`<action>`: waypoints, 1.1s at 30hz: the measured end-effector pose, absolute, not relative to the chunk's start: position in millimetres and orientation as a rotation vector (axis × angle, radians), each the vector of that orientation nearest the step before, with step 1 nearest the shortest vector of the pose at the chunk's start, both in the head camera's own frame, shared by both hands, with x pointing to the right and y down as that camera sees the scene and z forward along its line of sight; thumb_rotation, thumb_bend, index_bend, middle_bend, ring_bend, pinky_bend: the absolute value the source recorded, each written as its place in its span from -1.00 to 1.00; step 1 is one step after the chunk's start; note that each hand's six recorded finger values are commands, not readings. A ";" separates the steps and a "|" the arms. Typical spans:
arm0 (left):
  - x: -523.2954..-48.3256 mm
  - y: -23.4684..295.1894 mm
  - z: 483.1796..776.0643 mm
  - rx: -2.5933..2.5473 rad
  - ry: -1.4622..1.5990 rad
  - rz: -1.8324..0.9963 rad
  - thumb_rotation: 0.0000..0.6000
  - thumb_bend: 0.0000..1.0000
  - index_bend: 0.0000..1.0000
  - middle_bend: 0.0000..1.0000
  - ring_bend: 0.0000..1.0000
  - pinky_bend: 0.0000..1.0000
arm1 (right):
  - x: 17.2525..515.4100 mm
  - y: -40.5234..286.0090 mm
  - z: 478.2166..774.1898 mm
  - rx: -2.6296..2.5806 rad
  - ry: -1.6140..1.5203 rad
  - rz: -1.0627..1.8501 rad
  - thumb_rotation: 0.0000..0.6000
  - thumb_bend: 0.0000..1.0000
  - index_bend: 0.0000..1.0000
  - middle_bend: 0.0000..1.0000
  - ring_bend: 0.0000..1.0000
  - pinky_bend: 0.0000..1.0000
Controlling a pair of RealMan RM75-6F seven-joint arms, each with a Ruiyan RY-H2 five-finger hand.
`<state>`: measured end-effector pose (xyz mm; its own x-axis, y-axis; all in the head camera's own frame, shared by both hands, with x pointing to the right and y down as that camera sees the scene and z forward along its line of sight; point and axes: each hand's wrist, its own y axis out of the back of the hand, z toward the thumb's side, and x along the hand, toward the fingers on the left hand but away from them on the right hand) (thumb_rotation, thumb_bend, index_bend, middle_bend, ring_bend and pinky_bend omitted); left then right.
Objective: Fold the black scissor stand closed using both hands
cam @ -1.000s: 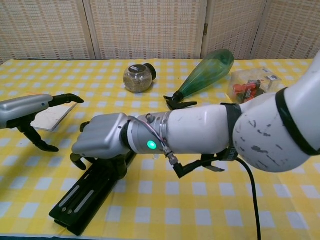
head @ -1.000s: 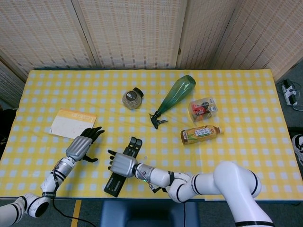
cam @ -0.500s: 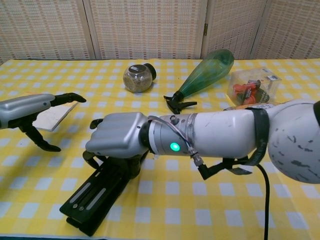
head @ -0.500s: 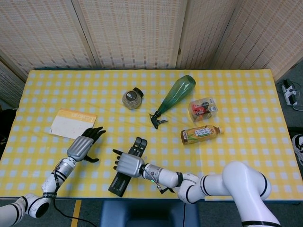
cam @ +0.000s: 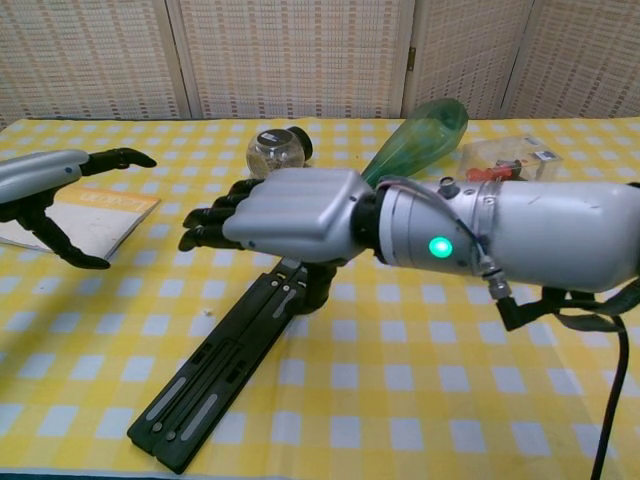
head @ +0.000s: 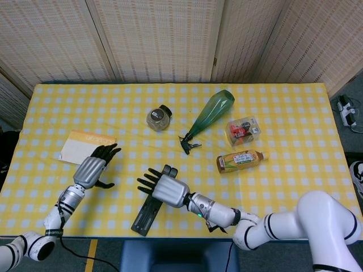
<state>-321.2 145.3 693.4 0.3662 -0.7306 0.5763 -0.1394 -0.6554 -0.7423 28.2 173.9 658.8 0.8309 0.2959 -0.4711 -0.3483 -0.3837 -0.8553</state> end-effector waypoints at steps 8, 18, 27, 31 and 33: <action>-357.9 132.7 659.9 -1.910 0.849 -1.340 1.00 -0.70 -1.00 -1.00 -1.00 -1.00 | 121.5 137.5 620.1 -1.781 -0.260 0.871 1.00 -0.36 -1.00 -0.88 -0.82 -1.00; -410.6 143.6 615.5 -1.611 0.970 -1.393 1.00 -0.67 -0.97 -1.00 -1.00 -1.00 | 269.5 132.6 579.3 -1.644 -0.625 1.154 1.00 -0.36 -1.00 -0.95 -0.88 -0.92; -450.1 197.8 577.4 -1.478 1.082 -1.473 1.00 -0.67 -0.97 -1.00 -1.00 -1.00 | 363.4 169.6 567.4 -1.661 -0.850 1.315 1.00 -0.36 -1.00 -1.00 -0.93 -0.96; -454.6 221.1 564.8 -1.452 1.109 -1.480 1.00 -0.67 -0.97 -1.00 -1.00 -1.00 | 394.4 188.1 565.3 -1.670 -0.938 1.359 1.00 -0.36 -1.00 -1.00 -0.98 -1.00; -453.7 230.7 561.7 -1.446 1.115 -1.480 1.00 -0.67 -0.97 -1.00 -1.00 -1.00 | 409.9 197.4 565.4 -1.669 -0.979 1.380 1.00 -0.36 -1.00 -1.00 -1.00 -1.00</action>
<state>-453.7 230.7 561.7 -0.0583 -0.9448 0.3223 -0.0488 -0.3198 -0.9462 409.9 197.4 565.4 0.1270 0.9001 -0.4168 0.0961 -0.4294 -0.8980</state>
